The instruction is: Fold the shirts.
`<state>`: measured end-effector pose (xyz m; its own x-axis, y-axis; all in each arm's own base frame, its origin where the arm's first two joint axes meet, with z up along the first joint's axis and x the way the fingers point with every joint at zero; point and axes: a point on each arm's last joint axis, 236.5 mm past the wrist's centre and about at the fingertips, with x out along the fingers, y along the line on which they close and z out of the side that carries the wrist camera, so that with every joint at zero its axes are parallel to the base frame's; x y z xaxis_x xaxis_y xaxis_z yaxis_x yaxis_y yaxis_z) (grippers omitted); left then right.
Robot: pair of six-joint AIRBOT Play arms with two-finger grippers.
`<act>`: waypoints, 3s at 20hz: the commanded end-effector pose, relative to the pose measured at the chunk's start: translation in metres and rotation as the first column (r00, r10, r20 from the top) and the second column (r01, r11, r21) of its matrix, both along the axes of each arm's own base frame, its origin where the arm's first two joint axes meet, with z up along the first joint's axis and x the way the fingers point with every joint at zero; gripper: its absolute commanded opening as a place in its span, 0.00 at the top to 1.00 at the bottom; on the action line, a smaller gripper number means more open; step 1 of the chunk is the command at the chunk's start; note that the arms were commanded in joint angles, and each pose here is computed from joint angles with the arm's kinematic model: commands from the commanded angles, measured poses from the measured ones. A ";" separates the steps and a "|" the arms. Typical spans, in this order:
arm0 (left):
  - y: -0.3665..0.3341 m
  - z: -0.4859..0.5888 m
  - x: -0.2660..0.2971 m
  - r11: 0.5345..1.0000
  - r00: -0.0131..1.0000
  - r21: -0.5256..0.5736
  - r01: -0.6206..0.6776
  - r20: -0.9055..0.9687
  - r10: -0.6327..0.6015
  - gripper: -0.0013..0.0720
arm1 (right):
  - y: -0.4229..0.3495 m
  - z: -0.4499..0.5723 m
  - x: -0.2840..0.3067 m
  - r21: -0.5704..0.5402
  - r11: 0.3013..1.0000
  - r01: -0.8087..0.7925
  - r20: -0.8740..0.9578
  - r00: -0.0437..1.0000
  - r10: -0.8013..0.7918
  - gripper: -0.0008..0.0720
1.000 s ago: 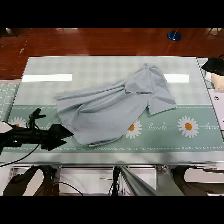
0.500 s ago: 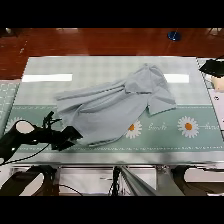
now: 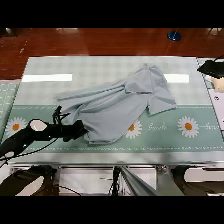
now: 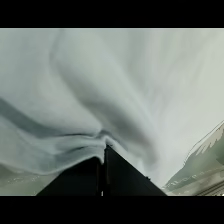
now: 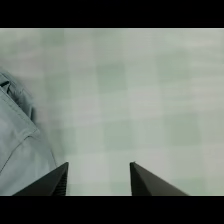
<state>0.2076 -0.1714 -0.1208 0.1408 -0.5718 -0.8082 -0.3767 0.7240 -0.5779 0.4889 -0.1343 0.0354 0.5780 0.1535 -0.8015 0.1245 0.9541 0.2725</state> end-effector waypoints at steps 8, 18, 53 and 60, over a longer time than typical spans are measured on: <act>-0.007 0.002 -0.011 0.995 0.994 -0.013 0.104 0.020 -0.103 0.95 | 0.099 -0.077 0.017 0.510 0.832 -0.218 0.042 0.972 0.230 0.16; -0.007 0.002 -0.011 0.993 0.993 -0.010 0.117 0.031 -0.117 0.95 | 0.117 -0.118 0.047 0.310 0.915 -0.257 0.047 0.966 0.255 0.19; 0.075 0.692 -0.151 0.827 -0.401 0.151 -0.542 0.818 -0.412 0.96 | 0.173 0.535 -0.380 -0.014 0.994 0.110 0.999 0.041 0.009 0.96; 0.107 0.502 -0.101 0.814 0.345 0.441 -0.379 0.883 -0.318 0.96 | 0.133 0.376 -0.311 -0.239 0.954 0.182 0.711 0.702 0.044 0.96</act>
<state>0.0952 -0.0810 0.4631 0.9853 -0.1628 0.0516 0.1642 0.9861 -0.0256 0.1556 0.0225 0.4929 0.9789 0.0141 0.2038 -0.0344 0.9948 0.0962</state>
